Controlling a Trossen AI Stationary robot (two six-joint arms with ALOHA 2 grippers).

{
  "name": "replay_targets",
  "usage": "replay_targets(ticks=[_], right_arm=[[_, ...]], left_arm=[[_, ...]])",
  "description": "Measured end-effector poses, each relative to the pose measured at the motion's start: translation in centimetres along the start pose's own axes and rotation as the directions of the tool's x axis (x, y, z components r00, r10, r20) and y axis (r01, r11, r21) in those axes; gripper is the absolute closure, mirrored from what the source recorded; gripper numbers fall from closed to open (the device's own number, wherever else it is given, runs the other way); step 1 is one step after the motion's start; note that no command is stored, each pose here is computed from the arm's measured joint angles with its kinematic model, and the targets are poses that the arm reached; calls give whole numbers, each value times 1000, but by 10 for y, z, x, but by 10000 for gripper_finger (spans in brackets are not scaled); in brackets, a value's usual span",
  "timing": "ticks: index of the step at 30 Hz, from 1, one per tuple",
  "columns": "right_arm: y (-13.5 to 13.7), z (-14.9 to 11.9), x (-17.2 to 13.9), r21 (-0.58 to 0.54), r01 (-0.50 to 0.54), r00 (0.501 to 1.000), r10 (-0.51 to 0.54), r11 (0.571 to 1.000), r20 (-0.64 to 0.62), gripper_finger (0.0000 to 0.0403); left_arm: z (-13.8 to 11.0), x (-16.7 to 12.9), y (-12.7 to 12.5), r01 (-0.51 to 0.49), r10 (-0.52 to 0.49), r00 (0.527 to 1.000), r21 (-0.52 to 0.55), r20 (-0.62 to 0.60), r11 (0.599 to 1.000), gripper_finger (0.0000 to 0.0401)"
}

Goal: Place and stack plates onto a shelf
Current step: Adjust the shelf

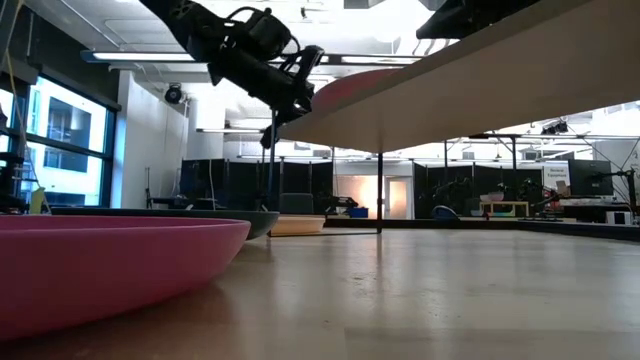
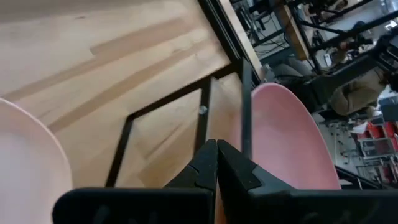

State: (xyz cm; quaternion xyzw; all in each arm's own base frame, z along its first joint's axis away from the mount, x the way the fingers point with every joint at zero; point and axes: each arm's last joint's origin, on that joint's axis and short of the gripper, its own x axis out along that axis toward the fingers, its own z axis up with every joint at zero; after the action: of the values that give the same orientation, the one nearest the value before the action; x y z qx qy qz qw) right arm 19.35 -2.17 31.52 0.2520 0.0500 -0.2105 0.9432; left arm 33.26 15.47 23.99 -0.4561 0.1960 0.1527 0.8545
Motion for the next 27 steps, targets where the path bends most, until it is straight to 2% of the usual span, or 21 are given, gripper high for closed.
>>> replay_targets(ticks=[11,21,27], right_arm=[[0,0,0,11,1,1000,-1,1000,0,402],[0,0,0,9,1,1000,-1,1000,0,402],[0,0,0,1,1,1000,-1,1000,0,402]], left_arm=[[-11,5,-15,49,-49,999,55,-13,997,401],[-19,7,-22,114,-108,991,79,-81,990,401],[-18,7,-22,114,-107,991,89,-78,989,401]])
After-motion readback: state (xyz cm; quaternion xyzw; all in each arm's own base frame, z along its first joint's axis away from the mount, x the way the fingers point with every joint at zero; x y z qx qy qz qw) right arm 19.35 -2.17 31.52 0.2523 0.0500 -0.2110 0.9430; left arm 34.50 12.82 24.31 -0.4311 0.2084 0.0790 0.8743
